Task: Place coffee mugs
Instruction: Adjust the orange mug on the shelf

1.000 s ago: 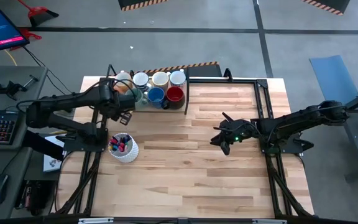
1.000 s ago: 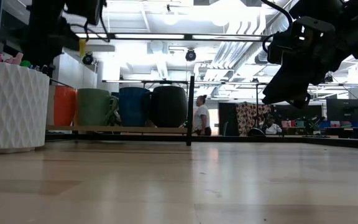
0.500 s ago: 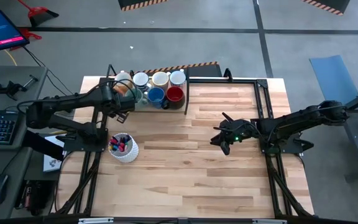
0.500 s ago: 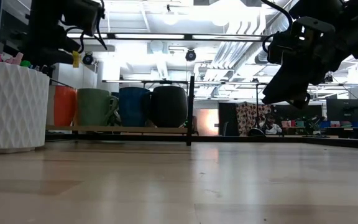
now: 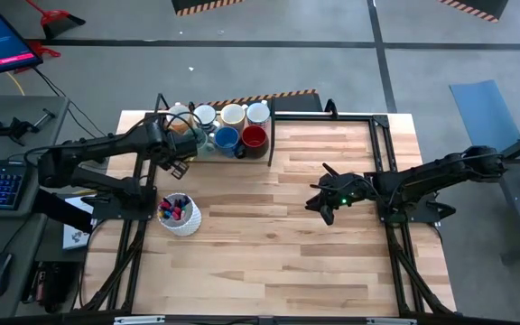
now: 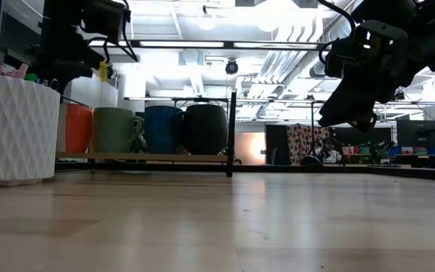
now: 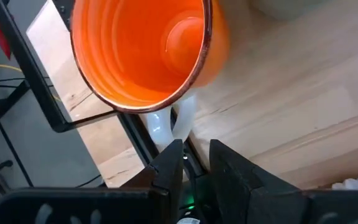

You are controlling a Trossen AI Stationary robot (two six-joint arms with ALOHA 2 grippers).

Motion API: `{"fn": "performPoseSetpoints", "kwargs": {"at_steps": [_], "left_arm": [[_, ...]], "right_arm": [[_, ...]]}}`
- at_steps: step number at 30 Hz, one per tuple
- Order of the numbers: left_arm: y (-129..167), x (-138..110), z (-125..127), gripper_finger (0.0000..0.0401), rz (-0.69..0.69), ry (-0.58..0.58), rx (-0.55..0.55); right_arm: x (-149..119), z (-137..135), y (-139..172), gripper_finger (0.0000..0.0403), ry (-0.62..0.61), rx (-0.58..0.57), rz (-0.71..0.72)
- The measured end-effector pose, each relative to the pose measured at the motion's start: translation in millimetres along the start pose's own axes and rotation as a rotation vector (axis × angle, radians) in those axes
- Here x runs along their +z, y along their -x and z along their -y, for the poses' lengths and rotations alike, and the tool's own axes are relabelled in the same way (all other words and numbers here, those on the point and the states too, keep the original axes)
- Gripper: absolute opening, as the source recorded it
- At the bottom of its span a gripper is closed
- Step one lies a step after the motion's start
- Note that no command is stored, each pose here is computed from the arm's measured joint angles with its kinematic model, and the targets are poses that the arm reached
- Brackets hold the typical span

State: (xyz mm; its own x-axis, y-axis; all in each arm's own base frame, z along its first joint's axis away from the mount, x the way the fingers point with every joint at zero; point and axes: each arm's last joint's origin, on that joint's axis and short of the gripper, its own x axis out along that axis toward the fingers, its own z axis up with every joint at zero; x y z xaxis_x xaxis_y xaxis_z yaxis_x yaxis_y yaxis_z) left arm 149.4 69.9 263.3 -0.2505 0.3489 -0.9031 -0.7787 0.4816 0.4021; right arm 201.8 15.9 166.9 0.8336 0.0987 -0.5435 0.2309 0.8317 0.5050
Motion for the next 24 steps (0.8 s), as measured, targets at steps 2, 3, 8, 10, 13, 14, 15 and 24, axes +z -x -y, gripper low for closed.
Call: {"fn": "performPoseSetpoints", "kwargs": {"at_steps": [2, 3, 8, 10, 13, 14, 15, 24], "left_arm": [[-0.1, 0.2, -0.2, 0.0069, 0.003, 0.006, 0.004], [-0.2, 0.4, -0.7, 0.0069, 0.004, 0.009, 0.008], [-2.6, 3.2, -2.3, 0.0069, -0.004, -0.006, 0.019], [-4.5, 5.3, -1.7, 0.0069, -0.009, -0.004, 0.030], [-6.0, 7.5, -2.5, 0.0069, -0.009, -0.004, 0.037], [-6.5, 8.3, -2.7, 0.0069, -0.010, -0.007, 0.037], [-6.9, 9.1, -3.1, 0.0069, -0.007, -0.007, 0.037], [-9.9, 12.8, -8.7, 0.0069, -0.013, 0.008, 0.048]], "right_arm": [[0.0, 0.0, 0.0, 0.0081, 0.000, 0.000, 0.000], [0.0, 0.0, 0.0, 0.0081, 0.000, 0.000, 0.000], [0.0, 0.0, 0.0, 0.0081, -0.001, 0.000, 0.000], [0.0, 0.0, 0.0, 0.0081, 0.000, 0.000, 0.000], [0.0, 0.0, 0.0, 0.0081, 0.000, 0.001, 0.000], [0.0, 0.0, 0.0, 0.0081, 0.000, 0.001, 0.000], [0.0, 0.0, 0.0, 0.0081, 0.000, 0.000, 0.000], [0.0, 0.0, 0.0, 0.0081, 0.000, 0.001, 0.000]]}}
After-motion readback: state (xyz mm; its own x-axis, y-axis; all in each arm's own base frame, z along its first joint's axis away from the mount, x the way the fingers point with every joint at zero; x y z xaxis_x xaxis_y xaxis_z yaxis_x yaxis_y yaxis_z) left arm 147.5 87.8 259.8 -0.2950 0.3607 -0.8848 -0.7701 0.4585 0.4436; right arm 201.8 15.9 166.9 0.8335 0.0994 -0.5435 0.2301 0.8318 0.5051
